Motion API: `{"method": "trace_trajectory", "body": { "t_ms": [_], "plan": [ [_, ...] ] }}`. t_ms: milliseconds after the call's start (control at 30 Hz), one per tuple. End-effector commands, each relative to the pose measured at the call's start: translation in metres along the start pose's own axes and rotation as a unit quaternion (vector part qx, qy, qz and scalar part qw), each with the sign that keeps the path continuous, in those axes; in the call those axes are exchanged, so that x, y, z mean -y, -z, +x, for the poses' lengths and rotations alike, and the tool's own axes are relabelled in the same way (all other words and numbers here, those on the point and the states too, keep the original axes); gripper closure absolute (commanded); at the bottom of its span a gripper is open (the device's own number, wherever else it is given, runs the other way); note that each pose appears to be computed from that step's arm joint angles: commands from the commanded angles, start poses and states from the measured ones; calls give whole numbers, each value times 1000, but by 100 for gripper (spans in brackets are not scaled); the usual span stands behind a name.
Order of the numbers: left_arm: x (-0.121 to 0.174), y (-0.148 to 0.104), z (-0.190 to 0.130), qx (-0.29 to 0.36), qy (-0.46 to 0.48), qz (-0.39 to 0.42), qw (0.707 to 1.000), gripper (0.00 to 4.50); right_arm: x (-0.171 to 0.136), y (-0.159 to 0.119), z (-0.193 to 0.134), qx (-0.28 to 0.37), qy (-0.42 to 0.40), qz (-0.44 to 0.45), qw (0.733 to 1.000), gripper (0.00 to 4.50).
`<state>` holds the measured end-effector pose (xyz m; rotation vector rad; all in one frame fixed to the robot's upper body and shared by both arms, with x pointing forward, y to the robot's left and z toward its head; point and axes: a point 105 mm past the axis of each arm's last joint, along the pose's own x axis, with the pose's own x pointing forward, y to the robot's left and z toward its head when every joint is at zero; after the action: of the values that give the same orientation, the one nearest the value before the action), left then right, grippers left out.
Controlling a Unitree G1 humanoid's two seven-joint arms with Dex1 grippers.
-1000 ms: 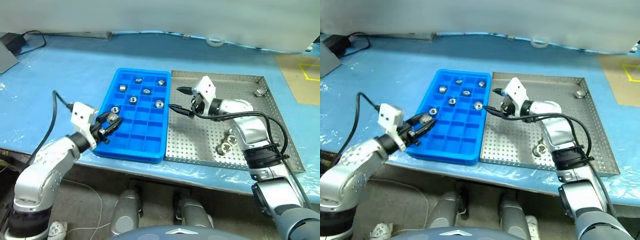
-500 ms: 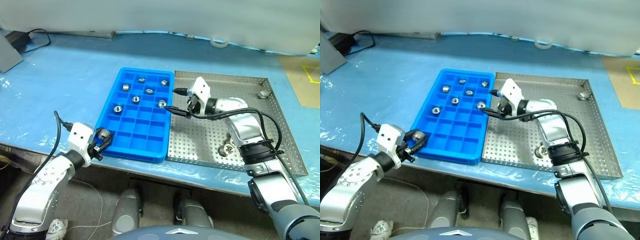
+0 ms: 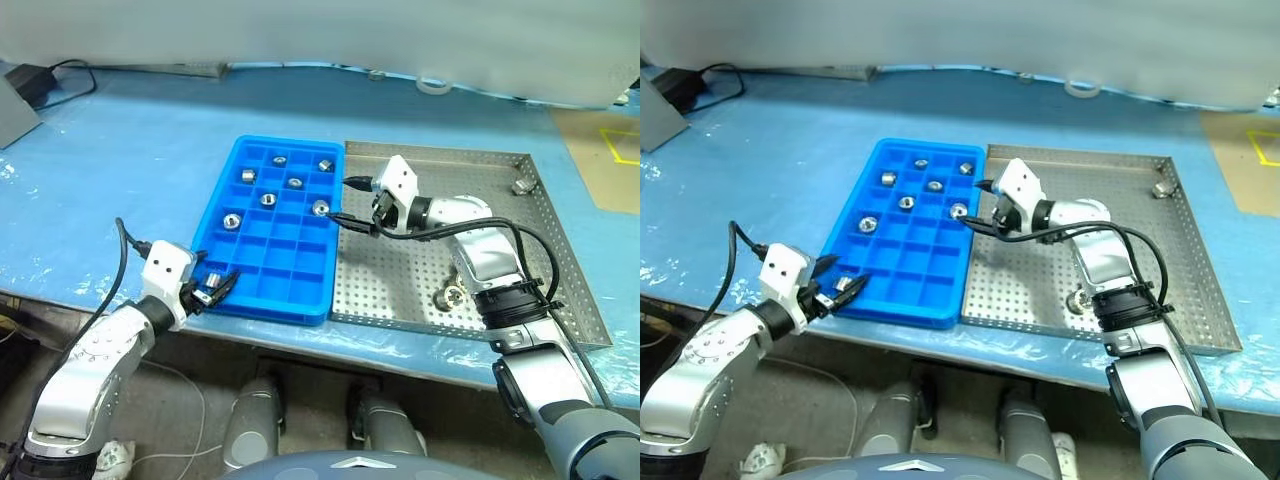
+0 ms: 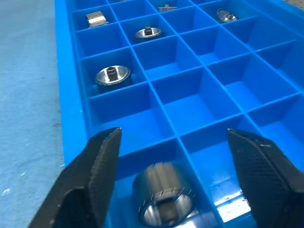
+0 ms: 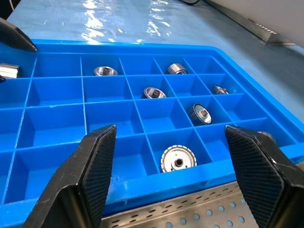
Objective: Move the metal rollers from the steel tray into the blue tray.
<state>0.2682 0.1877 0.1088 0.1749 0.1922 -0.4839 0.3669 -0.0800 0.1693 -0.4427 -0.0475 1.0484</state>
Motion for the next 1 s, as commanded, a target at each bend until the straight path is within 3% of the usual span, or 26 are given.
{"method": "trace_trajectory", "body": {
  "t_ms": [33,267,433,700,867,1000],
  "plan": [
    [-6,-18,1,29,0,3,1000,85,4,-8,-5,13,9,-15,1000,67],
    [24,-62,27,96,110,-3,989,85,7,-5,-32,0,16,2,1000,67],
    [51,-86,58,121,213,8,969,85,13,7,-72,-43,54,-2,998,67],
    [69,-87,103,119,275,10,954,85,31,14,-148,-104,183,-5,978,67],
    [91,-82,110,116,327,12,938,85,13,22,-168,-133,203,1,970,67],
    [98,-81,117,114,343,17,932,85,14,33,-181,-179,235,-42,954,67]
  ]
}}
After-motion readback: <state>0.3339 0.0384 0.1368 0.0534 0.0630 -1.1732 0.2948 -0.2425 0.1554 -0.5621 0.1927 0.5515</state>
